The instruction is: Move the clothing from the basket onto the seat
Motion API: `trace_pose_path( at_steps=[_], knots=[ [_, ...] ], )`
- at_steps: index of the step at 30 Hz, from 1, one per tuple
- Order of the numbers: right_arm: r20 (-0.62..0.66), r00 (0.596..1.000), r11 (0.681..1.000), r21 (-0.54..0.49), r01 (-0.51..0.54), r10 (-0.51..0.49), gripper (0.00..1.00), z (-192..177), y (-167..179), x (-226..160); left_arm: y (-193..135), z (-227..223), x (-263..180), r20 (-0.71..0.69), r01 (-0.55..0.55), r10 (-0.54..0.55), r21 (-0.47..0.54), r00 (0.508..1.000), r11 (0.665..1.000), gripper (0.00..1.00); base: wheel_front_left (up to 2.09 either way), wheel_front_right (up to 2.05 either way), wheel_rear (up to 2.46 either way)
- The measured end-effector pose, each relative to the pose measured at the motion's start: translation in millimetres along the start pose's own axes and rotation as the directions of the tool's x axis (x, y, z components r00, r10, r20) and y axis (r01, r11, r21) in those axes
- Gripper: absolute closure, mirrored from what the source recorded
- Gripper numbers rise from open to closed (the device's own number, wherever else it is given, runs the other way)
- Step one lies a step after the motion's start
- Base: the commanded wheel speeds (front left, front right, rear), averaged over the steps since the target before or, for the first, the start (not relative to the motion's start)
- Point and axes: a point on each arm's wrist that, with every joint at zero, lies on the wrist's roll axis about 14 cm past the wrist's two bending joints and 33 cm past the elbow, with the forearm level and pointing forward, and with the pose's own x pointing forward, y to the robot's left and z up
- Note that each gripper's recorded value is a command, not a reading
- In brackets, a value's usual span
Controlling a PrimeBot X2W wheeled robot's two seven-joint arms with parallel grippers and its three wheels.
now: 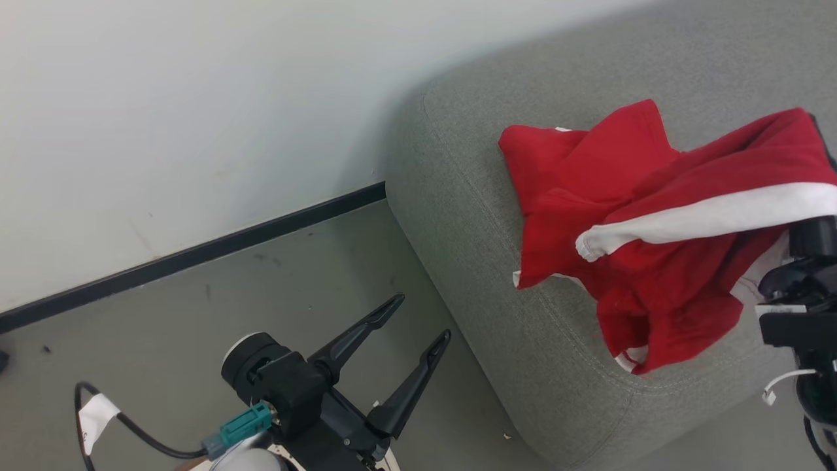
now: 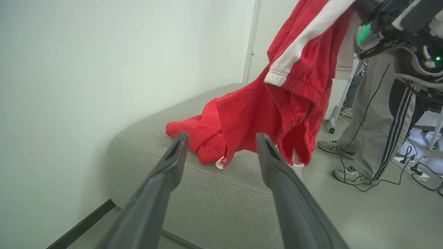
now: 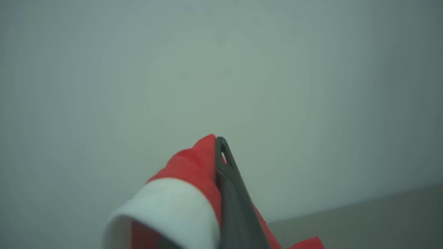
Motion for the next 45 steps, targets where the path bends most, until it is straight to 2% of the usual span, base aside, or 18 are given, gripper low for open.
trace_pose_path(
  at_steps=[12,19,23,26,32,35,40,43,45],
  knots=[
    [0.036,0.999,0.994,-0.113,0.011,-0.007,1.0,12.4,-38.1,47.6,7.7,-9.2,0.0,0.001,0.018,-0.018,-0.04,1.0,0.999,0.0,0.0,0.0,0.0],
    [0.048,0.996,0.975,-0.207,0.083,-0.074,1.0,16.1,-76.1,79.6,26.3,-19.3,-7.7,-0.021,0.006,-0.008,-0.056,1.0,0.998,0.0,0.0,0.0,0.0],
    [0.055,0.987,0.951,-0.263,0.163,-0.154,1.0,11.9,-102.5,92.0,38.5,-26.9,-11.9,-0.025,-0.01,0.008,-0.08,1.0,0.997,0.0,0.0,0.0,0.0],
    [0.029,0.977,0.933,-0.294,0.209,-0.21,1.0,-6.0,-117.9,96.3,51.6,-32.2,-15.0,-0.032,-0.026,0.023,-0.088,0.999,0.996,0.0,0.0,0.0,0.0],
    [0.046,0.95,0.868,-0.393,0.302,-0.31,1.0,-16.3,-155.2,115.4,76.2,-46.8,-21.6,-0.048,-0.058,0.053,-0.11,0.997,0.992,0.0,0.0,0.0,0.0],
    [0.032,0.941,0.845,-0.431,0.317,-0.337,1.0,-33.3,-164.2,121.2,89.0,-50.8,-22.9,-0.039,-0.074,0.07,-0.122,0.997,0.99,0.0,0.0,0.0,0.0],
    [-0.006,0.941,0.83,-0.473,0.296,-0.338,1.0,-69.0,-165.9,138.2,111.5,-64.6,-31.6,-0.055,-0.116,0.11,-0.132,0.992,0.984,0.0,0.0,0.0,0.0],
    [-0.08,0.943,0.839,-0.485,0.246,-0.323,1.0,-107.9,-158.6,143.9,121.2,-72.0,-34.9,-0.062,-0.135,0.128,-0.141,0.99,0.981,0.0,0.0,0.0,0.0],
    [-0.192,0.924,0.861,-0.463,0.211,-0.33,1.0,-150.7,-152.0,139.2,125.3,-77.4,-38.2,-0.071,-0.145,0.136,-0.149,0.988,0.978,0.0,0.0,0.0,0.0]
  ],
)
